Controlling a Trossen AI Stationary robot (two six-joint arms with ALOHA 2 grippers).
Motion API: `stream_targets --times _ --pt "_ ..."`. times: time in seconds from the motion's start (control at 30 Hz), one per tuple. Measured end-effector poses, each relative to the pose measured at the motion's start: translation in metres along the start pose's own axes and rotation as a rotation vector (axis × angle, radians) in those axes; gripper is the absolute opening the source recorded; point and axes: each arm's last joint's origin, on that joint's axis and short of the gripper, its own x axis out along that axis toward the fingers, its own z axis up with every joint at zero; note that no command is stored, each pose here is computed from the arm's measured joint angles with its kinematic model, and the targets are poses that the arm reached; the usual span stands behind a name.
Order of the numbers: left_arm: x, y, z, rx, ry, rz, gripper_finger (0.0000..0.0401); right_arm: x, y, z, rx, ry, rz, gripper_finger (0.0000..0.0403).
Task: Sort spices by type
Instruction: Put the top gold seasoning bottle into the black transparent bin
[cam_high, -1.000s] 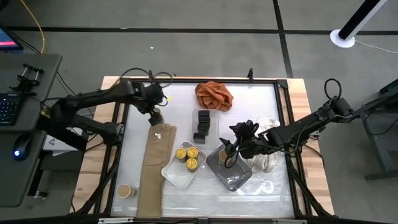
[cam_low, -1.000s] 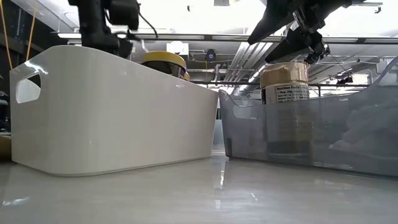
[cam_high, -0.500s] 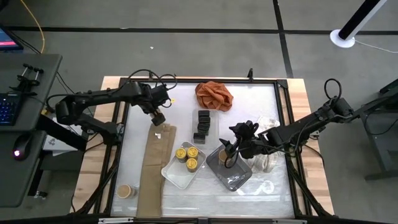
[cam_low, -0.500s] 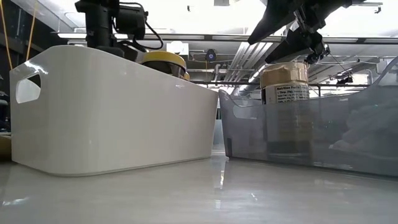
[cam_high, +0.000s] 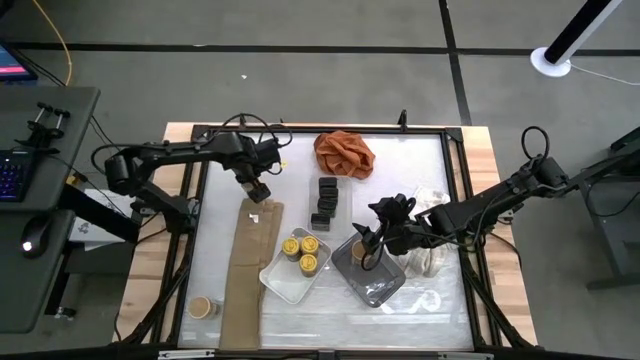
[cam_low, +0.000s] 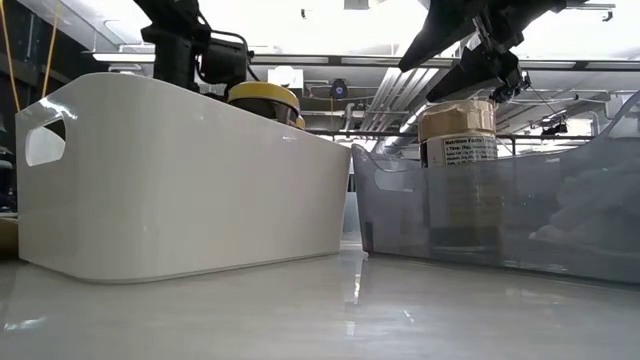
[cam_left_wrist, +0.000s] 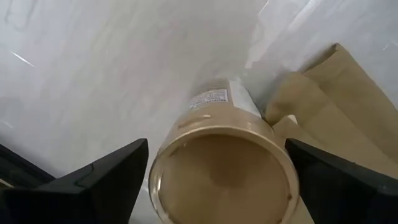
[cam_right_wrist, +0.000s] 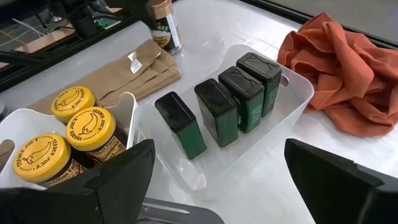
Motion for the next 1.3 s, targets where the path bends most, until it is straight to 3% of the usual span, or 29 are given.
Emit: stream_targets --times 0.13,0.3,0.33,0.5,0.67,0.77,0.9,1.17,1.3 --pt "0.003 0.000 0.002 0.006 0.011 0.018 0.0328 0.000 0.000 0.000 0.000 0.003 0.002 0.0355" --pt "-0.002 0.001 0.002 0.057 0.027 0.032 0.0233 -0.002 0.000 0.000 -0.014 0.015 0.015 0.0354" --pt "-0.006 0.003 0.003 0.067 0.027 0.046 0.0233 -0.004 -0.001 0.000 -0.021 0.017 0.013 0.0354" --pt "-0.054 0.012 0.021 0.051 -0.135 0.106 0.0233 -0.024 -0.015 0.011 -0.031 -0.026 -0.063 0.0354" --pt "-0.120 0.004 0.035 0.052 -0.426 0.018 0.0233 -0.045 -0.032 0.025 0.003 -0.056 -0.102 0.0354" --pt "-0.150 -0.018 0.038 0.126 -0.572 -0.113 0.0233 -0.053 -0.039 0.028 0.042 -0.054 -0.101 0.0354" --pt "-0.169 -0.067 0.033 0.278 -0.708 -0.256 0.0233 -0.057 -0.043 0.027 0.053 -0.017 -0.088 0.0354" --pt "-0.161 -0.183 0.010 0.627 -0.824 -0.404 0.0233 -0.059 -0.046 0.015 0.050 0.208 -0.026 0.0354" --pt "-0.147 -0.229 0.002 0.721 -0.848 -0.458 0.0233 -0.062 -0.049 0.010 -0.001 0.246 -0.048 0.0354"
